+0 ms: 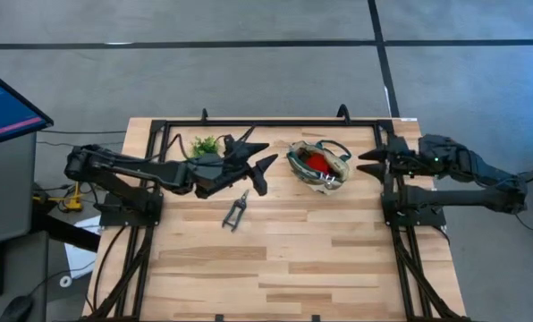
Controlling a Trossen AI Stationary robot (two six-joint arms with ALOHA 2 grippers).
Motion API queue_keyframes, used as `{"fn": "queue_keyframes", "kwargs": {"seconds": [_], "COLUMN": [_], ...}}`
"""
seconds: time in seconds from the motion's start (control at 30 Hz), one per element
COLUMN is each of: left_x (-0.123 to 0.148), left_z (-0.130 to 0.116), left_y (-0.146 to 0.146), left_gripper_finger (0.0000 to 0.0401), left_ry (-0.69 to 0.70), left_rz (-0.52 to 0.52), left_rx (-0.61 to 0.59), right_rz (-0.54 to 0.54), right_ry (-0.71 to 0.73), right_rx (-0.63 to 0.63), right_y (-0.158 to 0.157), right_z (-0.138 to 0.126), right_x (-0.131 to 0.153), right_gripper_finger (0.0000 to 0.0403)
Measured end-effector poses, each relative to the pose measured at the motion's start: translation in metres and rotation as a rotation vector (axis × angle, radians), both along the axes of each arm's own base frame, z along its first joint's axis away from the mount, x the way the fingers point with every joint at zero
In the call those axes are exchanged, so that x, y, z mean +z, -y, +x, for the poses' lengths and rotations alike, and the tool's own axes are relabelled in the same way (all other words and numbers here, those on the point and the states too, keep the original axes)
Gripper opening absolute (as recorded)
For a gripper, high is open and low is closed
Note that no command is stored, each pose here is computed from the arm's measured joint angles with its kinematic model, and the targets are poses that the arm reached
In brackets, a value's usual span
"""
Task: Pick & Place Garden tools in Gardening bag
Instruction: Put the shear scissor into the gardening bag
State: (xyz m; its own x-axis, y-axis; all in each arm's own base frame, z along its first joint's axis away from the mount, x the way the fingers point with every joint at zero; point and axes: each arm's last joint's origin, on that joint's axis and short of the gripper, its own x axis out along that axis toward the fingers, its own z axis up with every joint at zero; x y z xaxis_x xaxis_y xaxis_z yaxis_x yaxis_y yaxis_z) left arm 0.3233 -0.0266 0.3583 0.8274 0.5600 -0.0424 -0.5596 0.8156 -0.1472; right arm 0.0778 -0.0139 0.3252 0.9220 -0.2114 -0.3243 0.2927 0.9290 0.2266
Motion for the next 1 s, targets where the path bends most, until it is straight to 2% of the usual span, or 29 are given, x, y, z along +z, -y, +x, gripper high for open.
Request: {"fn": "queue_keyframes", "kwargs": {"seconds": [0.13,0.33,0.43,0.6,0.73,1.0], "left_x": [0.012,0.025,0.03,0.039,0.043,0.044], "left_z": [-0.01,-0.024,-0.029,-0.038,-0.041,-0.04], "left_y": [0.003,0.005,0.004,0.003,0.002,0.0], "left_gripper_finger": [0.0181,0.0181,0.0181,0.0181,0.0181,0.0181], "left_ry": [0.037,0.085,0.102,0.136,0.194,0.225], "left_rz": [-0.003,-0.014,-0.017,-0.025,-0.086,-0.097], "left_rx": [-0.014,-0.027,-0.034,-0.039,-0.041,-0.033], "right_rz": [0.027,0.066,0.048,0.024,0.023,0.023], "right_ry": [0.087,0.275,0.363,0.433,0.435,0.435], "right_rx": [0.065,0.32,0.391,0.409,0.409,0.407], "right_y": [-0.002,-0.009,-0.011,-0.011,-0.011,-0.011], "right_z": [0.001,0.004,0.004,0.004,0.004,0.004], "right_x": [0.008,0.025,0.034,0.041,0.042,0.042], "right_gripper_finger": [0.0173,0.0166,0.0163,0.0159,0.0157,0.0162]}}
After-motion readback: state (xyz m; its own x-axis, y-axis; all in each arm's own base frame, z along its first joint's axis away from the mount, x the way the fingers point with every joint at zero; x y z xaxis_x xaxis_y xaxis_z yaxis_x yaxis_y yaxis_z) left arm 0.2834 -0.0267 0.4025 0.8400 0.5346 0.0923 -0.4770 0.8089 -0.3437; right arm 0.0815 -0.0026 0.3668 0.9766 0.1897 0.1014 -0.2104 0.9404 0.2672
